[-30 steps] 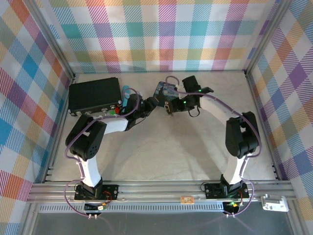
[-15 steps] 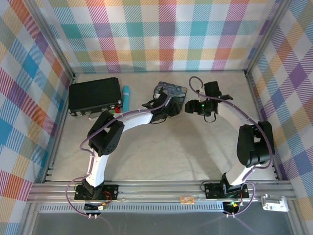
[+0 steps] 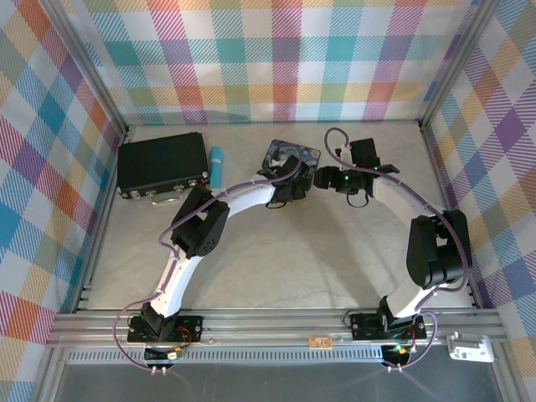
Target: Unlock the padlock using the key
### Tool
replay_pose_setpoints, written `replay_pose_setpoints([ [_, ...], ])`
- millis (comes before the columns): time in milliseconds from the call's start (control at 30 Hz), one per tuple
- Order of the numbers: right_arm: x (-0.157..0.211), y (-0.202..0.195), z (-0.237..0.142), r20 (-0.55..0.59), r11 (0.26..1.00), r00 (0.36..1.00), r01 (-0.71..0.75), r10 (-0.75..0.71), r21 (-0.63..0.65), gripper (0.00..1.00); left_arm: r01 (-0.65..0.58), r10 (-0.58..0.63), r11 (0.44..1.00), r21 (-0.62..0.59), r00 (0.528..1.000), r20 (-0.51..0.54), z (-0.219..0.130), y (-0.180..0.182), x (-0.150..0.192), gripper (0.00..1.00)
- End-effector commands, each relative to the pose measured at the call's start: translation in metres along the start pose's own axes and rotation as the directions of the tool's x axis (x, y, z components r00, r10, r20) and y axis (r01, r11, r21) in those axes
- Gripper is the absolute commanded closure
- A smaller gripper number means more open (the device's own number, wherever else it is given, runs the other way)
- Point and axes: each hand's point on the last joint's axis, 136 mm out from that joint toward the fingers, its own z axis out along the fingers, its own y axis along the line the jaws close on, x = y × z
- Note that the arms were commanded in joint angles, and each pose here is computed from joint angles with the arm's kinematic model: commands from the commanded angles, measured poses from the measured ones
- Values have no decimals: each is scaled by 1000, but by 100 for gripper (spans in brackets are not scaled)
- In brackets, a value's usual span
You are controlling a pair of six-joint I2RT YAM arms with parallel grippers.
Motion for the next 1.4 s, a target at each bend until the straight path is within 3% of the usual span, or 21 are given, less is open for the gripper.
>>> replay_pose_setpoints([
  [0,1,5,0,4,1000,1000,6,-5,-26,27,-69,66,994,-84,997,-29,11,13,7,35],
  [167,0,3,-4,13,1000,1000,18,-17,-16,27,-114,112,980,-161,994,-18,18,25,4,39],
  [400,-2,4,-4,16,1000,1000,24,-24,-18,28,-108,114,979,-171,993,27,23,29,-9,46],
  [733,-3,3,-4,16,1000,999,29,-28,-12,28,-39,53,985,-170,996,78,19,39,-19,76],
  [867,-2,4,-4,13,999,999,29,-29,-14,28,-13,30,982,-188,995,91,15,49,-19,84],
  [1100,-5,6,-3,14,999,999,31,-31,-26,28,49,-27,984,-173,991,128,2,59,-24,91],
  [1367,-4,7,0,5,999,1000,24,-24,-34,28,132,-117,988,-77,978,172,-7,59,-38,95],
])
